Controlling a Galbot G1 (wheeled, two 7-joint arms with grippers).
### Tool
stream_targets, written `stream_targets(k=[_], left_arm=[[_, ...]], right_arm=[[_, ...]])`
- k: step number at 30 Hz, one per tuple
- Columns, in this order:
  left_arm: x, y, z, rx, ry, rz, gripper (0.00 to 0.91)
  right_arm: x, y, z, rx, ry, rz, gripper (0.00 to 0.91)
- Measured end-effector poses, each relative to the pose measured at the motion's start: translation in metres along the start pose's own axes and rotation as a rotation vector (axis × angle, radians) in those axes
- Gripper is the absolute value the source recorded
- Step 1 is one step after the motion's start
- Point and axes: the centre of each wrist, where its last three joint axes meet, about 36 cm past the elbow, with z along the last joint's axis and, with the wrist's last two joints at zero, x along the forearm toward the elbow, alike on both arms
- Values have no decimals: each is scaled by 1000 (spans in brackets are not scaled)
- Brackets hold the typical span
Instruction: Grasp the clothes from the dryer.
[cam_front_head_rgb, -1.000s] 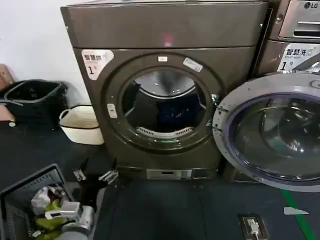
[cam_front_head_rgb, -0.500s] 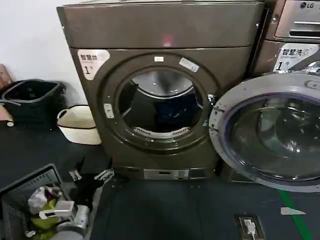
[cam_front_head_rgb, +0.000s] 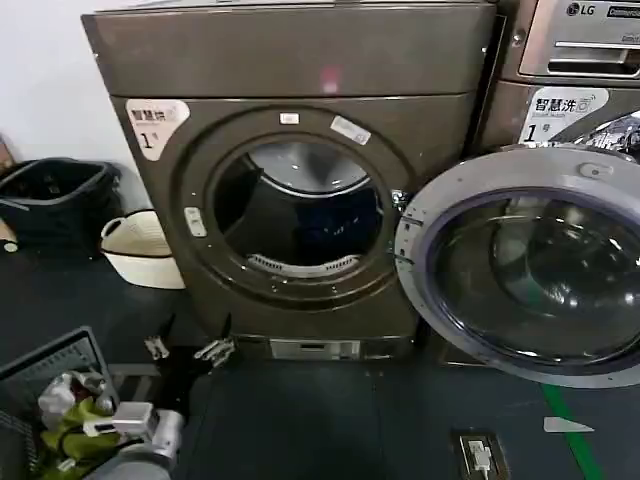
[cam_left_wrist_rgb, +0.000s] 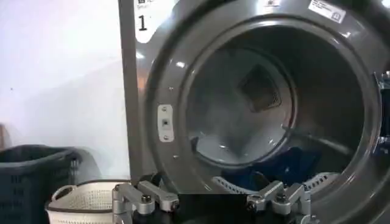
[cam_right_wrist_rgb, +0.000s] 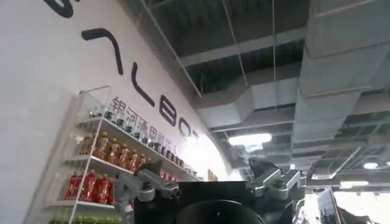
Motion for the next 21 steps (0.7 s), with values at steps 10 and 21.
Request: stream_targets(k=[10,21], left_arm=[[1,-5,1,-3,-17,21,907],[-1,-6,1,-7,-53,51,907]], right_arm=[[1,-1,2,-8,-7,2,907],[5,3,4,-49,-31,-30,907]])
